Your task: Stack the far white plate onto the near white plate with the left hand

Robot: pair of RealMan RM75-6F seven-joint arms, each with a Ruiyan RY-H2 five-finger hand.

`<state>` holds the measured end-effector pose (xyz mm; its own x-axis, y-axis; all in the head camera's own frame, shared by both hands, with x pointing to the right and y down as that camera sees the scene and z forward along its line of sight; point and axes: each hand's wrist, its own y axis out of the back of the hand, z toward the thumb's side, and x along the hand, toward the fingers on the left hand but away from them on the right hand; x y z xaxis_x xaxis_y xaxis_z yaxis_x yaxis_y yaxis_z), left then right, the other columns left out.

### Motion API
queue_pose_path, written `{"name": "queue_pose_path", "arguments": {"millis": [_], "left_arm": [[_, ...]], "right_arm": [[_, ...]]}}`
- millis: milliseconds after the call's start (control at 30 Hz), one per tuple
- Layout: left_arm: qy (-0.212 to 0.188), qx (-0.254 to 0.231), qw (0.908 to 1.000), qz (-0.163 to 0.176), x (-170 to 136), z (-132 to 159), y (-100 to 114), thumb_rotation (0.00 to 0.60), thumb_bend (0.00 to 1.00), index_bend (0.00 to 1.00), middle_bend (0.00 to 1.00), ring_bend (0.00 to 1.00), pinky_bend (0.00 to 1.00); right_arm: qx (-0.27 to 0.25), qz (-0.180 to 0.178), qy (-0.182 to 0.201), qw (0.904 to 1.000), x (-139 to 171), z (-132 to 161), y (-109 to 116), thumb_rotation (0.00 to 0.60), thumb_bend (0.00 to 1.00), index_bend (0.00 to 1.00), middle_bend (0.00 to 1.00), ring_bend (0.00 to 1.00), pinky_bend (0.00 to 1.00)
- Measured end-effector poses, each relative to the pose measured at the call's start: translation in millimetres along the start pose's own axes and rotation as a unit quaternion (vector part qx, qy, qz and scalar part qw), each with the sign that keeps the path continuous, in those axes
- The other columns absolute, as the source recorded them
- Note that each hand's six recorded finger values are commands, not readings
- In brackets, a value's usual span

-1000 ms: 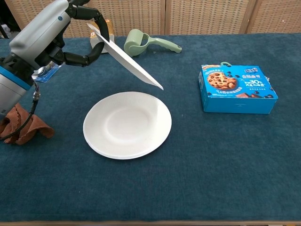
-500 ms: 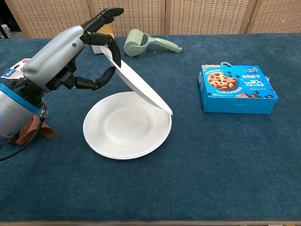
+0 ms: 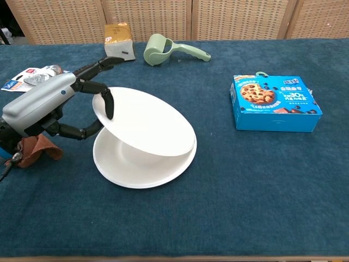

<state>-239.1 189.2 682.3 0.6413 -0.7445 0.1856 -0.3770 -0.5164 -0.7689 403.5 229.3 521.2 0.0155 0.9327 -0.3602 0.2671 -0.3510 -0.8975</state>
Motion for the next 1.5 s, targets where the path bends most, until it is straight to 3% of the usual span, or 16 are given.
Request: {"name": "queue_pose_path", "arguments": {"millis": [167, 300, 600, 900, 1200, 1500], "left_arm": [[0.013, 0.011, 0.9992, -0.036, -10.9, -11.9, -4.9, 0.6, 0.23, 0.35, 0.0, 0.0, 0.0], [0.018, 0.015, 0.998, -0.06, -15.4, -16.2, -9.2, 0.6, 0.13, 0.26, 0.0, 0.0, 0.0], [0.02, 0.014, 0.9964, -0.081, -24.9, -21.1, -4.8, 0.6, 0.1, 0.2, 0.0, 0.0, 0.0], [0.023, -0.006, 0.9948, -0.099, -34.9, -25.1, 15.8, 0.6, 0.1, 0.14, 0.0, 0.0, 0.0], [0.027, -0.042, 0.9827, -0.178, -34.7, -17.0, 17.3, 0.6, 0.1, 0.14, 0.0, 0.0, 0.0], [0.032, -0.008, 0.9687, -0.246, -23.3, -10.9, -3.5, 0.6, 0.1, 0.14, 0.0, 0.0, 0.0]], "right_arm": [[0.001, 0.001, 0.001, 1.0, 0.4, 0.8, -0.8, 0.6, 0.0, 0.0, 0.0, 0.0, 0.0], [0.002, 0.002, 0.001, 1.0, 0.9, 1.1, -1.0, 0.6, 0.0, 0.0, 0.0, 0.0, 0.0], [0.0, 0.002, 0.001, 1.0, 1.8, 1.0, -0.3, 0.6, 0.0, 0.0, 0.0, 0.0, 0.0], [0.0, 0.003, 0.003, 1.0, 2.0, 2.1, -0.7, 0.6, 0.0, 0.0, 0.0, 0.0, 0.0], [0.003, 0.008, 0.006, 0.9999, 2.4, 4.5, -3.9, 0.6, 0.0, 0.0, 0.0, 0.0, 0.0], [0.005, 0.011, 0.006, 0.9999, 0.6, 5.1, -6.6, 0.6, 0.0, 0.0, 0.0, 0.0, 0.0]]}}
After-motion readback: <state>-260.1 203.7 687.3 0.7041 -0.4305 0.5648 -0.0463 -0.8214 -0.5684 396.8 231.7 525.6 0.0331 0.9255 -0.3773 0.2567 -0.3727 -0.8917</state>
